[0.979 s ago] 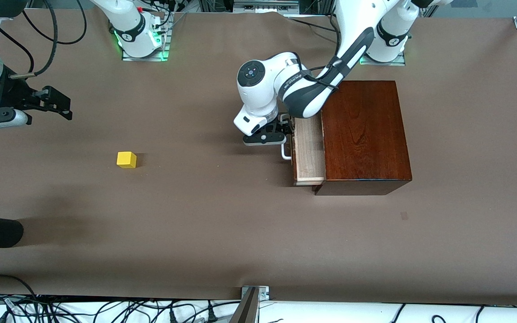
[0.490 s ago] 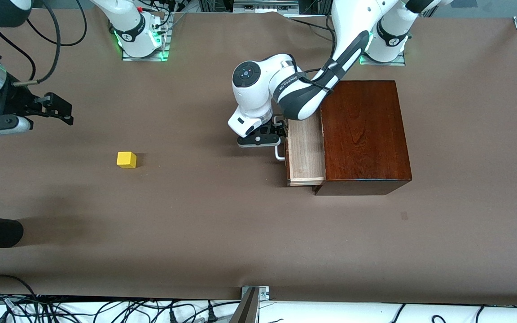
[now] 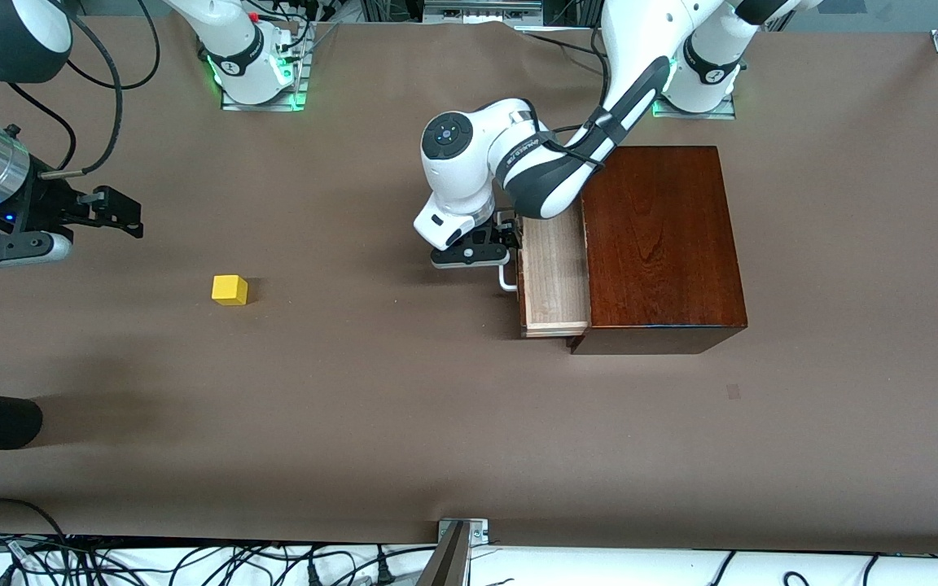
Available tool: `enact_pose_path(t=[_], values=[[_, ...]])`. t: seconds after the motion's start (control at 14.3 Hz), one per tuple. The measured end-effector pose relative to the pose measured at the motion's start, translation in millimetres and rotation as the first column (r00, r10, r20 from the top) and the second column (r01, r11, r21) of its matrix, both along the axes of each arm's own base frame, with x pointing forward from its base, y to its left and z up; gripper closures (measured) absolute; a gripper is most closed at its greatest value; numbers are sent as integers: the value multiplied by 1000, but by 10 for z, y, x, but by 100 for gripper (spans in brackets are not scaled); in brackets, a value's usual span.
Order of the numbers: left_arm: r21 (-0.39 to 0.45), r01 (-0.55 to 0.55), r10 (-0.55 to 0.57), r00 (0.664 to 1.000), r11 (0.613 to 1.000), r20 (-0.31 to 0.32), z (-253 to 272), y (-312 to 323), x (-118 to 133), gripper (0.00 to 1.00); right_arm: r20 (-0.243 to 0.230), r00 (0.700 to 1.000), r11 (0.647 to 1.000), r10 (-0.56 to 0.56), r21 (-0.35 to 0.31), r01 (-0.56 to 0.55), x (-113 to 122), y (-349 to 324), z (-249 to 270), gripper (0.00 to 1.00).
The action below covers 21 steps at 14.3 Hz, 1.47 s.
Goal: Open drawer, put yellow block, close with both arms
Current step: 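Pull the drawer open with the left gripper while the right gripper approaches the cube, then lower the right gripper and grasp the yellow cube while the left withdraws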
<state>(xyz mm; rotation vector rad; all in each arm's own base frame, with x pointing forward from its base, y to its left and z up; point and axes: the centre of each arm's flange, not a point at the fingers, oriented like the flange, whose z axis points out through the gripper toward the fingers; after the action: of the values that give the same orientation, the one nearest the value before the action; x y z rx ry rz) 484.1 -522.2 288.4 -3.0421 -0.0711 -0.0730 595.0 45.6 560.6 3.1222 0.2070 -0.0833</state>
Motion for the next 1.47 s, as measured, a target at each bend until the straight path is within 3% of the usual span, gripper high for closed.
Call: enact_pose_path(t=[0.28, 0.49, 0.84, 1.19, 1.47], values=[[-55, -19, 21, 999, 998, 31, 351, -96, 111, 0, -49, 997, 999, 51, 1, -51, 71, -19, -243, 0], [-43, -45, 44, 999, 998, -8, 932, 107, 279, 0, -72, 996, 998, 59, 1, -59, 63, -23, -336, 0], [-14, 67, -67, 996, 998, -52, 2071, 1451, 972, 0, -99, 994, 998, 56, 1, -56, 9, -35, -920, 0], [-21, 193, -194, 978, 981, -79, 2334, 2765, 1507, 0, -67, 997, 999, 46, 1, -46, -151, -58, -1663, 0], [-97, 253, -260, 963, 963, -71, 2752, 3818, 1559, 0, -10, 999, 999, 32, 10, -32, -325, -77, -2217, 0]])
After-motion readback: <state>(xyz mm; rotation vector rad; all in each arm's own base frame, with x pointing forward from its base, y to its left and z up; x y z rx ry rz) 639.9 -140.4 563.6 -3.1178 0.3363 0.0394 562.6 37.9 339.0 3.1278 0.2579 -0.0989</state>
